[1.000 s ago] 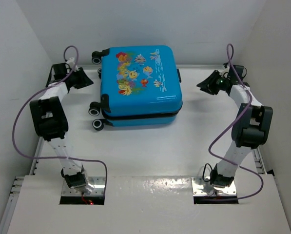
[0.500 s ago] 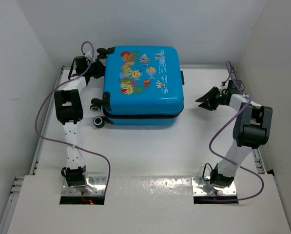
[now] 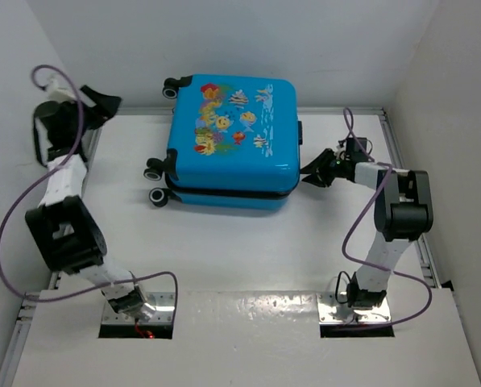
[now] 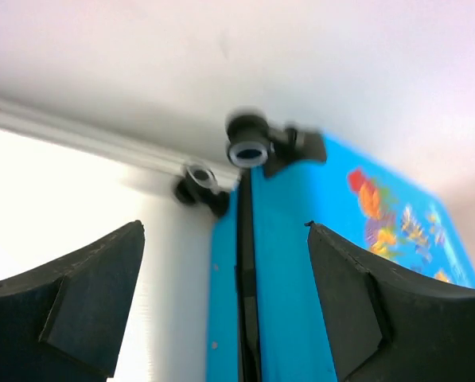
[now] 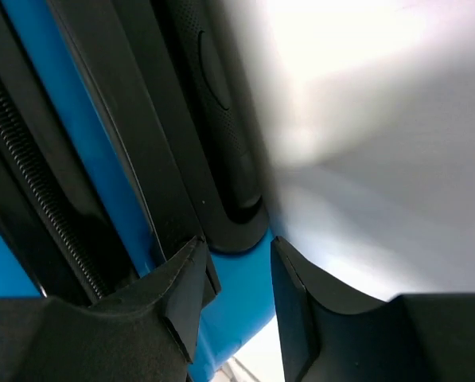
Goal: Pack the luggage
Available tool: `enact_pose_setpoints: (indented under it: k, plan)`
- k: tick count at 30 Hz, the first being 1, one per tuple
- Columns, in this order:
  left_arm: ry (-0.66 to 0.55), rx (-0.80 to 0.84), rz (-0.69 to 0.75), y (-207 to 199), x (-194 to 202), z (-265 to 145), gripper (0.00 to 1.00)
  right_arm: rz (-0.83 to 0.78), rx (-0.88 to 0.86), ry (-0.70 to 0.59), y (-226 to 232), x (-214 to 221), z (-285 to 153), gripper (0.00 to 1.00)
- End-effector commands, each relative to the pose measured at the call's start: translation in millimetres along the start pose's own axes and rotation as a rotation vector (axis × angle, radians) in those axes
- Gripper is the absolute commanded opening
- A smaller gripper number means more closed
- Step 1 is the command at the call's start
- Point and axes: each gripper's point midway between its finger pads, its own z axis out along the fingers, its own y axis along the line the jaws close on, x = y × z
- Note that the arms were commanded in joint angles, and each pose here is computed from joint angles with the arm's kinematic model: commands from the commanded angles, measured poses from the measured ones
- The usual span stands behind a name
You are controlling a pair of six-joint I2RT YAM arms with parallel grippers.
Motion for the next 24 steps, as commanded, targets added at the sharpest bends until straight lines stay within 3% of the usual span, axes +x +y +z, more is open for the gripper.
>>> enact_pose_setpoints:
  k: [1, 5, 9, 13, 16, 17, 24]
  plan:
    - [-0.005, -0.016, 0.024, 7.0, -5.9, -40.5, 0.87, -0.045, -0.121, 0.165, 46.3, 69.1, 21.6, 0.39]
    - [0.041, -0.052, 0.003, 19.9, 13.0, -72.5, 0.87, -0.027, -0.131, 0.220, 45.3, 120.7, 4.3, 0.39]
    - [0.075, -0.030, -0.017, 12.6, 32.5, -90.0, 0.87, -0.034, -0.151, 0.164, 36.9, 122.2, -15.7, 0.39]
    - [0.057, 0.005, 0.026, -6.3, 34.1, -102.6, 0.87, -0.030, -0.187, 0.009, 45.3, 56.4, -25.1, 0.39]
    - [0.050, 0.033, 0.110, -25.5, 36.9, -110.5, 0.87, -0.091, -0.214, -0.098, 67.1, 4.6, -24.3, 0.38]
    - [0.052, 0.050, 0.144, -32.2, 39.5, -111.6, 0.87, -0.156, -0.244, -0.154, 93.0, -19.5, -29.1, 0.38]
    - [0.051, 0.032, 0.208, -49.9, 45.7, -122.6, 0.87, -0.184, -0.221, -0.190, 102.4, -66.5, 10.5, 0.38]
